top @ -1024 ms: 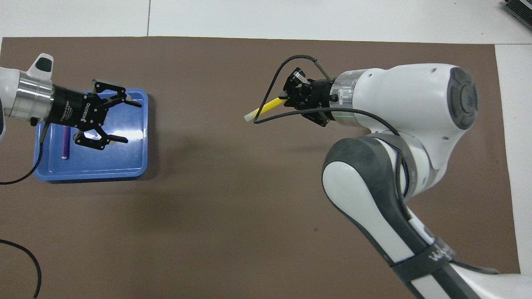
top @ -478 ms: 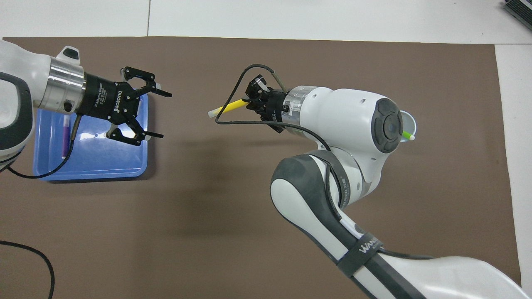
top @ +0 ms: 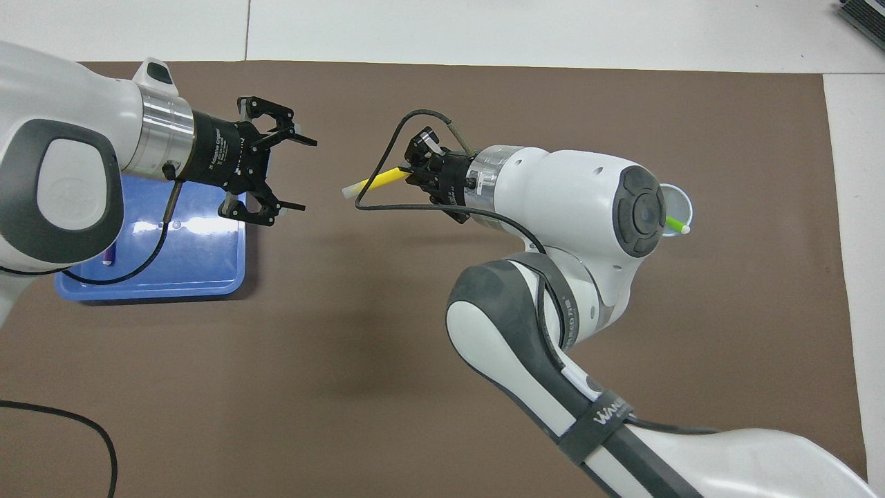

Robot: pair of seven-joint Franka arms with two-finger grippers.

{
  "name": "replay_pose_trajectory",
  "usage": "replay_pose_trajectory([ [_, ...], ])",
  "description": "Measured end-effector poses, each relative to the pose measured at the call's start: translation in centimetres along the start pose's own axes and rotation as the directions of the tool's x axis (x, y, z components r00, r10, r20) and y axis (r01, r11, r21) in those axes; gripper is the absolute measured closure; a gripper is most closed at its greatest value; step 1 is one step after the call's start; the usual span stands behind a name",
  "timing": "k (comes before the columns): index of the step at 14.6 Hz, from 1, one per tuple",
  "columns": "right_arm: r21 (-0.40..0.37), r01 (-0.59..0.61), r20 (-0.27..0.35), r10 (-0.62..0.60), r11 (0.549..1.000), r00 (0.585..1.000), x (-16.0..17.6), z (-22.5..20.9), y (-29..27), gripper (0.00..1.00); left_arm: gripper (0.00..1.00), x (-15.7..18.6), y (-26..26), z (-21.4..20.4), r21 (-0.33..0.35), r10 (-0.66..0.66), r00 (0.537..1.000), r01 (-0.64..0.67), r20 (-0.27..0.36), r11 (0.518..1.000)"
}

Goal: Right arm passes pens to left for tray arrangement
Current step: 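Carry the yellow pen toward the left gripper while the left gripper approaches, then close the left gripper on the yellow pen and open the right gripper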

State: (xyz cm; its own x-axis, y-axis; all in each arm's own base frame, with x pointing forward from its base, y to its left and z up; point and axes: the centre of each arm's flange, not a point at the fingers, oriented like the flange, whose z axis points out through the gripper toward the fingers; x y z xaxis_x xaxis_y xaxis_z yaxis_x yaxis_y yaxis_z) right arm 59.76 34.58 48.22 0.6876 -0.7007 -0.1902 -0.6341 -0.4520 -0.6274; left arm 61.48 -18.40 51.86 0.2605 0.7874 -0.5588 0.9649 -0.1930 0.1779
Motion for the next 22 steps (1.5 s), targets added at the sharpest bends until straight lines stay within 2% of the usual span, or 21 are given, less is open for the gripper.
replay_pose_trajectory([
  [2,0.0,0.0,0.0,0.0,1.0,1.0,0.0,0.0,0.0,0.82,0.12,-1.0,0.2,0.4,-0.022,-0.123,0.992,0.123,-0.004,0.992],
  [5,0.0,0.0,0.0,0.0,1.0,1.0,0.0,0.0,0.0,0.82,0.12,-2.4,0.2,1.5,-0.036,-0.217,0.976,0.216,-0.001,0.976],
  [11,0.0,0.0,0.0,0.0,1.0,1.0,0.0,0.0,0.0,0.82,0.18,-4.8,-0.9,7.2,-0.148,-0.294,0.956,0.29,-0.002,0.945],
  [12,0.0,0.0,0.0,0.0,1.0,1.0,0.0,0.0,0.0,0.82,0.21,-4.7,-1.2,7.7,-0.156,-0.299,0.954,0.294,-0.005,0.943],
  [15,0.0,0.0,0.0,0.0,1.0,1.0,0.0,0.0,0.0,0.82,0.22,-4.3,-1.8,7.9,-0.168,-0.307,0.952,0.301,-0.013,0.939],
  [17,0.0,0.0,0.0,0.0,1.0,1.0,0.0,0.0,0.0,0.82,0.24,-4.2,-2.1,7.9,-0.175,-0.31,0.951,0.302,-0.016,0.937],
  [18,0.0,0.0,0.0,0.0,1.0,1.0,0.0,0.0,0.0,0.82,0.34,-4.1,-2.2,8.0,-0.179,-0.311,0.95,0.303,-0.018,0.936],
  [22,-0.001,-0.001,0.0,0.001,1.0,1.0,0.0,0.0,0.0,0.82,0.43,-4.7,-2.7,8.8,-0.207,-0.303,0.953,0.293,-0.02,0.933],
])
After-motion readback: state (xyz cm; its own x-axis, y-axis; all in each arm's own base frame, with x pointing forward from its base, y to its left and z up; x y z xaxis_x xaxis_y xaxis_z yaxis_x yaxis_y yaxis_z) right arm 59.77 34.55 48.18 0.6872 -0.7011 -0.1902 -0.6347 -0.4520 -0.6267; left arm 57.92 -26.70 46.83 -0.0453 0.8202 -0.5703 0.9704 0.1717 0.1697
